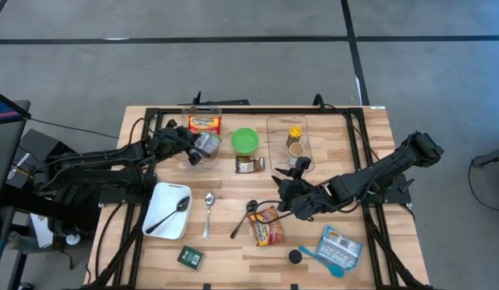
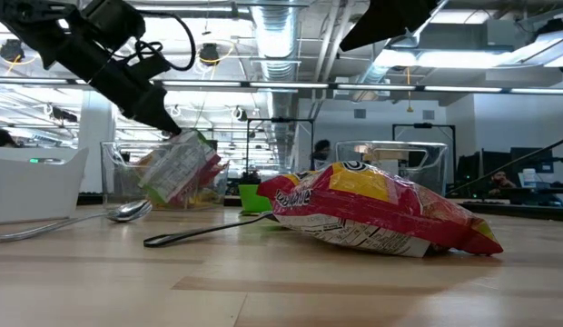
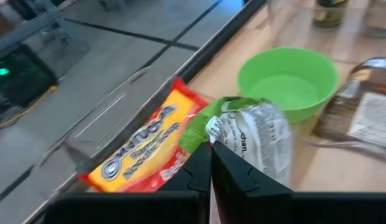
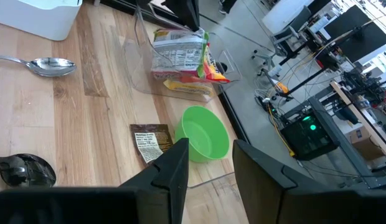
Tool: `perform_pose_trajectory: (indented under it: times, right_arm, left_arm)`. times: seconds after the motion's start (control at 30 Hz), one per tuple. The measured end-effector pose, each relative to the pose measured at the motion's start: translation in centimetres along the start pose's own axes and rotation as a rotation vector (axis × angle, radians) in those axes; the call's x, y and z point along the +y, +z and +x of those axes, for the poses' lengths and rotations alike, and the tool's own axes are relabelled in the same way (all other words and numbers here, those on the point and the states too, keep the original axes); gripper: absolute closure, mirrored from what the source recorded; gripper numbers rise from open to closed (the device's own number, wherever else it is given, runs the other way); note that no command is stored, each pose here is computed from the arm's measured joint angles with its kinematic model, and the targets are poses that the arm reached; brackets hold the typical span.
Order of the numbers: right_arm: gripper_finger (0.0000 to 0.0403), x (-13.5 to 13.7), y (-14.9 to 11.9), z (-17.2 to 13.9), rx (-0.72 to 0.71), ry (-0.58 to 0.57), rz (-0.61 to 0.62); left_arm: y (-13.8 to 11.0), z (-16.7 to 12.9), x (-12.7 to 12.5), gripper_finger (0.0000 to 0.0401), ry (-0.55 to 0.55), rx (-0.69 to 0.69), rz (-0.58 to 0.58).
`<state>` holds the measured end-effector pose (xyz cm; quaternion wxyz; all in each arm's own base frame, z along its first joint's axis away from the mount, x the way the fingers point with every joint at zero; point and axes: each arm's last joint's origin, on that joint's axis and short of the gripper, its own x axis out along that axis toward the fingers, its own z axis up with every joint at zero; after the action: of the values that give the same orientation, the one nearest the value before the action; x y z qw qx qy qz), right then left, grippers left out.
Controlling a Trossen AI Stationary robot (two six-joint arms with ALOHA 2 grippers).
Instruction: Pick & Place Food Item
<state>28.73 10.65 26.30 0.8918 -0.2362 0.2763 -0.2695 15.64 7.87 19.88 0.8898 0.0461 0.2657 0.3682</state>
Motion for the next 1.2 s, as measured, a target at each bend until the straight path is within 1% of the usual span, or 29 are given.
perform_pose_trajectory:
  times: [0.07,0.13,0.27,0.43,0.53,0.8,0.9,1.03,1.2]
  right_arm:
    - [0.0284,0.0,0.0,0.0,0.0,0.0,0.0]
    - [0.0284,0.0,0.0,0.0,0.0,0.0,0.0]
    - [0.0284,0.0,0.0,0.0,0.0,0.002,0.0]
    - [0.0284,0.0,0.0,0.0,0.0,0.002,0.0]
    - [0.0284,0.0,0.0,0.0,0.0,0.002,0.0]
    - [0.0284,0.0,0.0,0.0,0.0,0.002,0.0]
    - [0.0284,0.0,0.0,0.0,0.0,0.002,0.0]
    - [0.0284,0.0,0.0,0.0,0.0,0.002,0.0]
    - [0.0284,0.0,0.0,0.0,0.0,0.003,0.0]
  left_arm:
    - [0.0,0.0,0.1,0.0398,0.04,0.005,0.001]
    - [0.0,0.0,0.2,0.0398,0.058,0.007,0.0]
    - [-0.1,0.0,0.2,0.04,0.059,0.014,0.003]
    - [-0.8,-0.1,0.1,0.0395,0.056,0.081,0.023]
    - [-1.1,-0.1,0.1,0.0393,0.055,0.108,0.015]
    - [-1.1,-0.1,0.1,0.0393,0.054,0.109,0.01]
    - [-1.1,-0.1,0.1,0.0391,0.056,0.109,-0.012]
    - [-1.1,-0.1,0.1,0.0371,0.057,0.108,-0.031]
    - [-1.1,-0.1,0.1,0.0321,0.059,0.107,-0.042]
